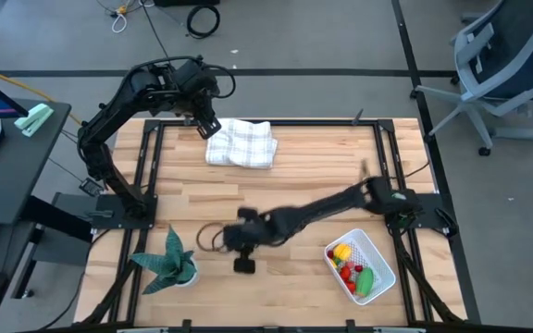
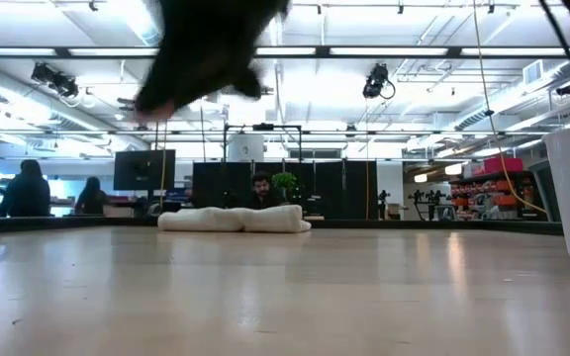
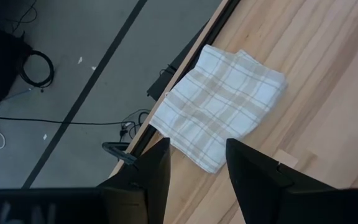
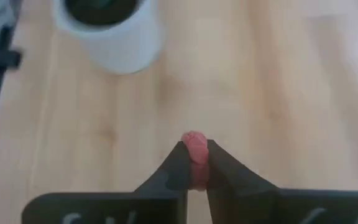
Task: Pick and placing Produce into tupperware
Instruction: Put the peach into the white bin
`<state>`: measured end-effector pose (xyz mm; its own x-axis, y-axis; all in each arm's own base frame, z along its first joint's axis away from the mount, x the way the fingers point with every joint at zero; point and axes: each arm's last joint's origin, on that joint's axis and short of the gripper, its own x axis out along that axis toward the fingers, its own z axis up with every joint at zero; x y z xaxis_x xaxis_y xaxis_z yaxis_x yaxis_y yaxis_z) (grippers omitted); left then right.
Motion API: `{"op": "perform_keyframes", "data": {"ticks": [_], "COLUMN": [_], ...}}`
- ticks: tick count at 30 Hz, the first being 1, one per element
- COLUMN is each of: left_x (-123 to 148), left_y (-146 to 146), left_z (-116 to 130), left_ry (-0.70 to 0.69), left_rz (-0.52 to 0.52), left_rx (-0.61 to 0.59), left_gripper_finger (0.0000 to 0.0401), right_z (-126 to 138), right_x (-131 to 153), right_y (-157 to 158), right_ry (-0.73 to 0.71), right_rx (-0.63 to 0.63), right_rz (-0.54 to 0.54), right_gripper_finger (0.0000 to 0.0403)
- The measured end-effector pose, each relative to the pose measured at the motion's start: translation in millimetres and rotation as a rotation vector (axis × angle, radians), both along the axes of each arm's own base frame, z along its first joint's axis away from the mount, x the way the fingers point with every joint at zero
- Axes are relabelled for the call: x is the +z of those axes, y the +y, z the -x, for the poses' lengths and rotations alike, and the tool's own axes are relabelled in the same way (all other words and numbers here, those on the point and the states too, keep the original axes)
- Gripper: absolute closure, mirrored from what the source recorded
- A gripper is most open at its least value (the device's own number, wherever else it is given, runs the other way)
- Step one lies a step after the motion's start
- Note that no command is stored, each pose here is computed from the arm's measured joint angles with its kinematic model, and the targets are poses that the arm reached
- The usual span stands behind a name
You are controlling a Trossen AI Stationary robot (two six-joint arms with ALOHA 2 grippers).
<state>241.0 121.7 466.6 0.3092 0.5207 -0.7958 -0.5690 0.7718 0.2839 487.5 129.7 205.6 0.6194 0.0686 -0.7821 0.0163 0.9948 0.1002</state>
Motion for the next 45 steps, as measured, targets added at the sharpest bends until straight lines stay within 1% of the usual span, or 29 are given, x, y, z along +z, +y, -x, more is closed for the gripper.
{"op": "perform_keyframes", "data": {"ticks": [2,4,6,8,9,11,13,15,18,20,23,26,29,31,34,36,38,42,45], "left_x": [0.0,0.1,0.0,0.0,0.0,0.1,0.0,0.0,-0.2,-0.4,-1.1,-1.5,-1.5,-1.5,-1.6,-1.6,-1.6,-1.6,-1.6], "left_y": [0.0,0.0,0.1,0.0,0.1,0.0,0.1,0.1,-0.1,-0.8,-2.5,-5.8,-11.4,-15.0,-18.9,-19.8,-20.0,-20.0,-19.9], "left_z": [0.0,0.0,-0.1,0.0,-0.1,0.0,-0.2,-0.2,-0.6,-1.0,-2.2,-4.1,-6.7,-8.3,-10.0,-10.4,-10.5,-10.5,-10.5], "left_ry": [0.000,-0.001,-0.002,-0.011,-0.015,-0.017,-0.017,-0.019,-0.037,-0.062,-0.127,-0.172,-0.184,-0.184,-0.162,-0.145,-0.137,-0.133,-0.125], "left_rz": [0.000,0.000,0.001,0.006,0.008,0.009,0.009,0.010,0.022,0.042,0.129,0.199,0.216,0.219,0.206,0.191,0.186,0.183,0.177], "left_rx": [0.000,0.000,0.003,0.017,0.022,0.024,0.024,0.027,0.055,0.089,0.126,0.144,0.141,0.129,0.077,0.042,0.029,0.022,0.008], "left_gripper_finger": [0.0239,0.0239,0.0239,0.0239,0.0239,0.0239,0.0239,0.0239,0.0239,0.0239,0.0239,0.0239,0.0239,0.0239,0.0239,0.0239,0.0239,0.0239,0.0239], "right_z": [17.9,41.1,66.9,98.7,114.4,141.4,161.4,178.6,200.4,208.1,223.5,244.5,268.9,282.3,291.7,295.5,298.0,300.6,302.5], "right_x": [31.9,56.8,84.9,117.3,131.0,148.2,159.2,169.6,176.4,172.1,156.0,125.2,92.0,74.3,48.5,32.9,19.4,-1.2,-10.5], "right_y": [-8.7,-14.3,-17.6,-22.7,-25.1,-27.7,-24.9,-18.1,-7.5,-1.1,4.6,10.7,16.5,19.7,27.1,29.0,29.7,28.5,27.2], "right_ry": [0.034,0.097,0.127,0.144,0.154,0.198,0.225,0.228,0.268,0.276,0.372,0.528,0.702,0.776,0.760,0.726,0.710,0.706,0.747], "right_rx": [-0.071,-0.153,-0.250,-0.367,-0.427,-0.543,-0.621,-0.671,-0.716,-0.736,-0.817,-0.943,-1.076,-1.126,-1.079,-1.038,-1.033,-1.054,-1.048], "right_rz": [0.036,0.085,0.122,0.128,0.112,0.068,0.020,-0.036,-0.061,-0.096,-0.150,-0.174,-0.181,-0.234,-0.351,-0.413,-0.458,-0.495,-0.513], "right_gripper_finger": [0.0370,0.0362,0.0352,0.0347,0.0347,0.0348,0.0352,0.0357,0.0358,0.0357,0.0357,0.0362,0.0363,0.0361,0.0354,0.0349,0.0345,0.0332,0.0308]}}
